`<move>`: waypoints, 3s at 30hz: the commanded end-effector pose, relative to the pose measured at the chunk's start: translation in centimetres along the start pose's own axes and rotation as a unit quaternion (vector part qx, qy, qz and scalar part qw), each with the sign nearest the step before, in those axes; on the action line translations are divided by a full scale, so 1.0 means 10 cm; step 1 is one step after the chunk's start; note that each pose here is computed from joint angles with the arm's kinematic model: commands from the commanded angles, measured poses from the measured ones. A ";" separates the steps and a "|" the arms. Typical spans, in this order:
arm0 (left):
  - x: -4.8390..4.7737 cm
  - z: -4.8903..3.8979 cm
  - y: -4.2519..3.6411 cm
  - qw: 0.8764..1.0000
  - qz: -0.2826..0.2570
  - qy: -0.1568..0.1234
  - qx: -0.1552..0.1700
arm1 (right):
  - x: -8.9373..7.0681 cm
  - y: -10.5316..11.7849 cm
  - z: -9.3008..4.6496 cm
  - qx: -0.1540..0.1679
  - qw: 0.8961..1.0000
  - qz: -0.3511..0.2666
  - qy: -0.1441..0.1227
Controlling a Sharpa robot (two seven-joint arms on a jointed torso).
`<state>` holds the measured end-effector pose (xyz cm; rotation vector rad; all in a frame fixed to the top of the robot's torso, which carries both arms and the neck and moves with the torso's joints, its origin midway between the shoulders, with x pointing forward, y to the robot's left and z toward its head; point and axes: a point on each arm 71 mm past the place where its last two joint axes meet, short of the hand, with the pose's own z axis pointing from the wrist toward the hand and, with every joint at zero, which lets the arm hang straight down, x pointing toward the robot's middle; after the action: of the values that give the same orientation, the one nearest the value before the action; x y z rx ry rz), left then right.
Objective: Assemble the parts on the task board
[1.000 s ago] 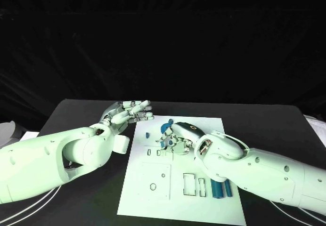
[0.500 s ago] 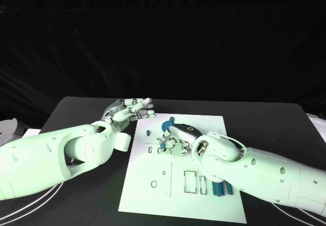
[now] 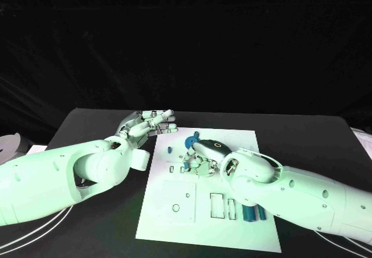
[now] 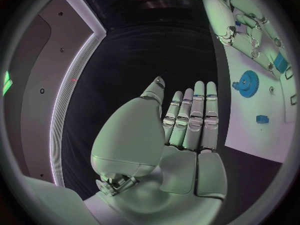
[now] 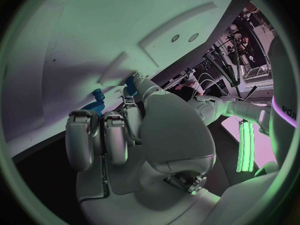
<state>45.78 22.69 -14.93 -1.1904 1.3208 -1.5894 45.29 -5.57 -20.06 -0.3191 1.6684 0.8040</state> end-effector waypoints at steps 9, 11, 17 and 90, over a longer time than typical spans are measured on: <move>0.016 -0.001 -0.011 1.000 -0.005 0.009 0.005 | 0.12 -0.03 -0.05 0.017 0.998 -0.024 0.049; 0.016 -0.001 -0.011 1.000 -0.005 0.009 0.005 | 0.12 -0.03 -0.06 0.017 0.998 -0.025 0.051; 0.016 -0.001 -0.011 1.000 -0.005 0.009 0.005 | 0.12 -0.03 -0.07 0.024 0.998 -0.029 0.053; -0.130 0.096 0.364 0.842 0.406 0.114 -0.336 | -1.15 -0.87 -0.94 0.023 0.965 0.233 -0.118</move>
<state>47.38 22.42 -17.48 -0.8634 2.0256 -1.0267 46.33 -20.07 -11.56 0.0873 1.5395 1.0267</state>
